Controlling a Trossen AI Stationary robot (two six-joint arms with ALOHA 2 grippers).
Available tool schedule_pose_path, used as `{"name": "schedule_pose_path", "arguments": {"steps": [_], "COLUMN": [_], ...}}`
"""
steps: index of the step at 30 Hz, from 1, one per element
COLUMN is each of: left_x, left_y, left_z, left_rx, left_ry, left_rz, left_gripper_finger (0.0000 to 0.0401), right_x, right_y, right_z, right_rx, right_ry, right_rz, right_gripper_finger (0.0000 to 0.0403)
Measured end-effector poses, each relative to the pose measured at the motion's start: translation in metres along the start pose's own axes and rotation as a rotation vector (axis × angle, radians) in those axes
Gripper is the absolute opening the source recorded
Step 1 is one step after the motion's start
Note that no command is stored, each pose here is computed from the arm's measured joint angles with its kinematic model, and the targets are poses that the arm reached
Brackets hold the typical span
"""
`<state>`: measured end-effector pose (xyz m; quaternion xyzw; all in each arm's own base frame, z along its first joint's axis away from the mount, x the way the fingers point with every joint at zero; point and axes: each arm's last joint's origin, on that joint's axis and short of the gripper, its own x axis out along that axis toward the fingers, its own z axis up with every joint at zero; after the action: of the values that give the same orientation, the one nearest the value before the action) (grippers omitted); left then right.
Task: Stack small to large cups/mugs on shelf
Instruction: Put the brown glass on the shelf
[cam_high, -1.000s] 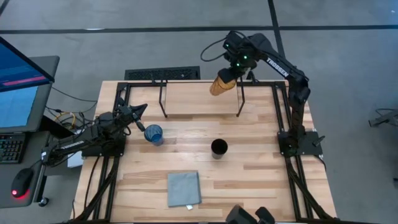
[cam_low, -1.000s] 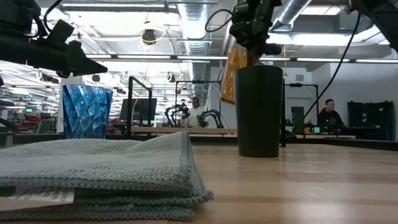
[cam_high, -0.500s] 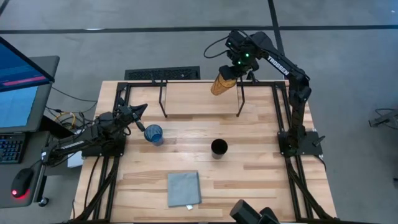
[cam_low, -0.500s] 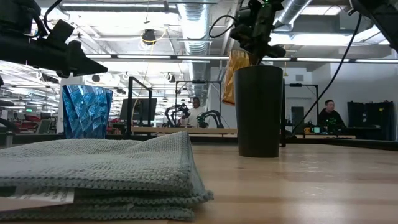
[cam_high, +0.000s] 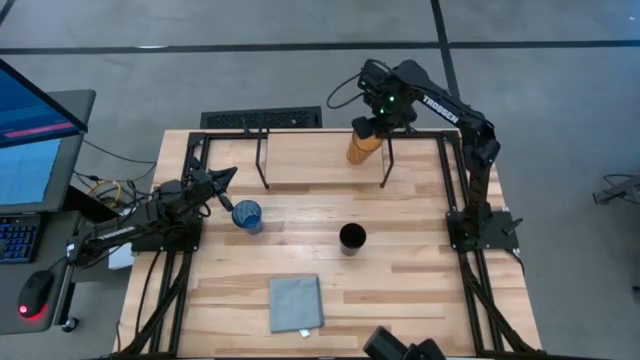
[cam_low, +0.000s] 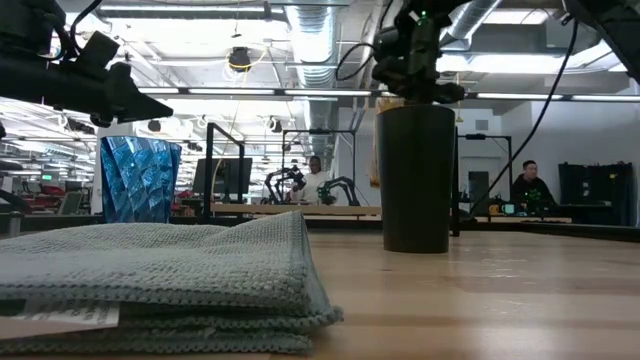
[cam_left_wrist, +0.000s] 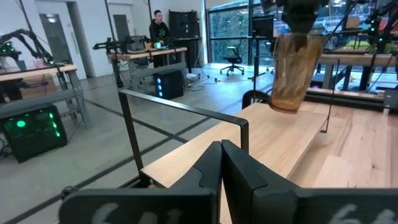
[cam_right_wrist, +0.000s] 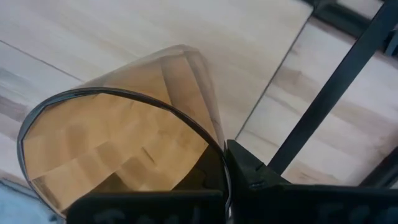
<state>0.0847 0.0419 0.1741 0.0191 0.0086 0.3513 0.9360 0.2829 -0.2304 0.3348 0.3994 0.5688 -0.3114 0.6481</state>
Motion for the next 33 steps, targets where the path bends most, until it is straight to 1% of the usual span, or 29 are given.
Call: {"name": "schedule_pose_path", "arguments": {"steps": [10,16,22,26,28,33], "left_x": [0.000,0.000,0.000,0.000,0.000,0.000], "left_y": [0.000,0.000,0.000,0.000,0.000,0.000], "left_z": [0.000,0.000,0.000,0.000,0.000,0.000], "left_rx": [0.000,0.000,0.000,-0.004,-0.014,-0.023], "left_ry": [0.000,0.000,0.000,0.000,0.000,0.000], "left_rz": [0.000,0.000,0.000,0.000,0.000,0.000], "left_gripper_finger": [0.0000,0.0000,0.0000,0.0000,0.0000,0.0000], "right_x": [0.017,0.019,0.019,0.019,0.019,0.020], "right_y": [-0.009,-0.010,-0.010,-0.008,-0.007,-0.008], "right_z": [0.000,0.000,0.002,0.008,0.008,0.007], "right_rx": [0.053,0.047,0.044,0.029,0.028,0.031], "right_ry": [0.062,0.054,0.036,-0.029,-0.023,-0.004], "right_rz": [-0.039,-0.082,-0.081,-0.055,-0.035,-0.041], "right_gripper_finger": [0.0011,0.0013,0.0013,0.0013,0.0012,0.0019]}}
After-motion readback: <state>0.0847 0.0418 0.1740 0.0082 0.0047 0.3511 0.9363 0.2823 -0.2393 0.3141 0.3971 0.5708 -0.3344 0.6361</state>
